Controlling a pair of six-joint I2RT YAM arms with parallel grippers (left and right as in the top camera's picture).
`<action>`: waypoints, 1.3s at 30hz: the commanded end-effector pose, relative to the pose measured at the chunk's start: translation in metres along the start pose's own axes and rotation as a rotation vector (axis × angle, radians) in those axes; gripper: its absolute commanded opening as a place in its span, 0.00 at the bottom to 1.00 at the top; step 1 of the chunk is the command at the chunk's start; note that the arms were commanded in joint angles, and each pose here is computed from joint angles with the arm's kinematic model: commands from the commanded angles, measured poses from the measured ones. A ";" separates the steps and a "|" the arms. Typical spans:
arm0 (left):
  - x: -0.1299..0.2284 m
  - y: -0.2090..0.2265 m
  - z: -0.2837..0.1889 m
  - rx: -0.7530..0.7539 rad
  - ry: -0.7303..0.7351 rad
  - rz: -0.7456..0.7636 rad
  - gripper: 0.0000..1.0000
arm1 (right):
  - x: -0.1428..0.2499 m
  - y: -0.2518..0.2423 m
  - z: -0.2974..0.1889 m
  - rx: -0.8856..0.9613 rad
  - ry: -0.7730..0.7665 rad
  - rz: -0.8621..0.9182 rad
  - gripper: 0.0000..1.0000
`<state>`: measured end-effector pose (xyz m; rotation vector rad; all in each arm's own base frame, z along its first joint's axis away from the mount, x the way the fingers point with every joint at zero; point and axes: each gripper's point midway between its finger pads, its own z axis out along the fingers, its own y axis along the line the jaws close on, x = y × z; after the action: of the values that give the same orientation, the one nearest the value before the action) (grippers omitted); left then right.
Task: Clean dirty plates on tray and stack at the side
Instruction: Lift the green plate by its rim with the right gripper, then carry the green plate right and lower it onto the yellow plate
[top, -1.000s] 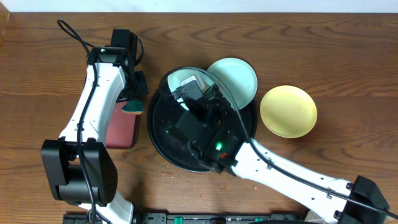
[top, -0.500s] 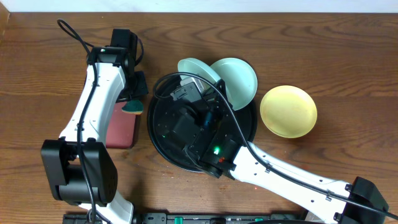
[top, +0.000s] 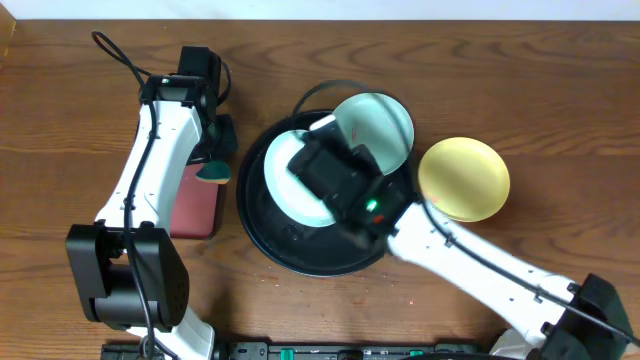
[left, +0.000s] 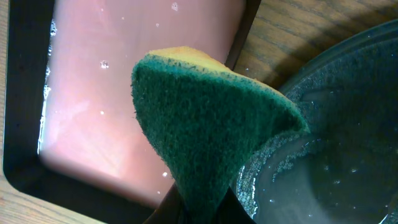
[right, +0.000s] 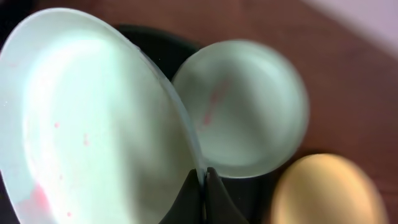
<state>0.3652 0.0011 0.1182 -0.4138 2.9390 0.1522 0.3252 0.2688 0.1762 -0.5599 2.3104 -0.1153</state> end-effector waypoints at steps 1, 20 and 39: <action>-0.004 0.004 -0.012 -0.002 -0.034 -0.017 0.07 | -0.007 0.011 -0.007 -0.331 0.071 0.182 0.01; -0.004 0.004 -0.012 -0.001 -0.034 -0.017 0.08 | 0.094 -0.248 -0.011 -0.087 0.309 0.802 0.01; -0.004 0.004 -0.012 -0.001 -0.035 -0.017 0.08 | 0.206 -0.271 0.027 0.138 0.455 0.944 0.01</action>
<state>0.3656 0.0010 0.1183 -0.4138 2.9375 0.1517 0.3152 -0.0552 0.1016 0.6589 2.7374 0.1028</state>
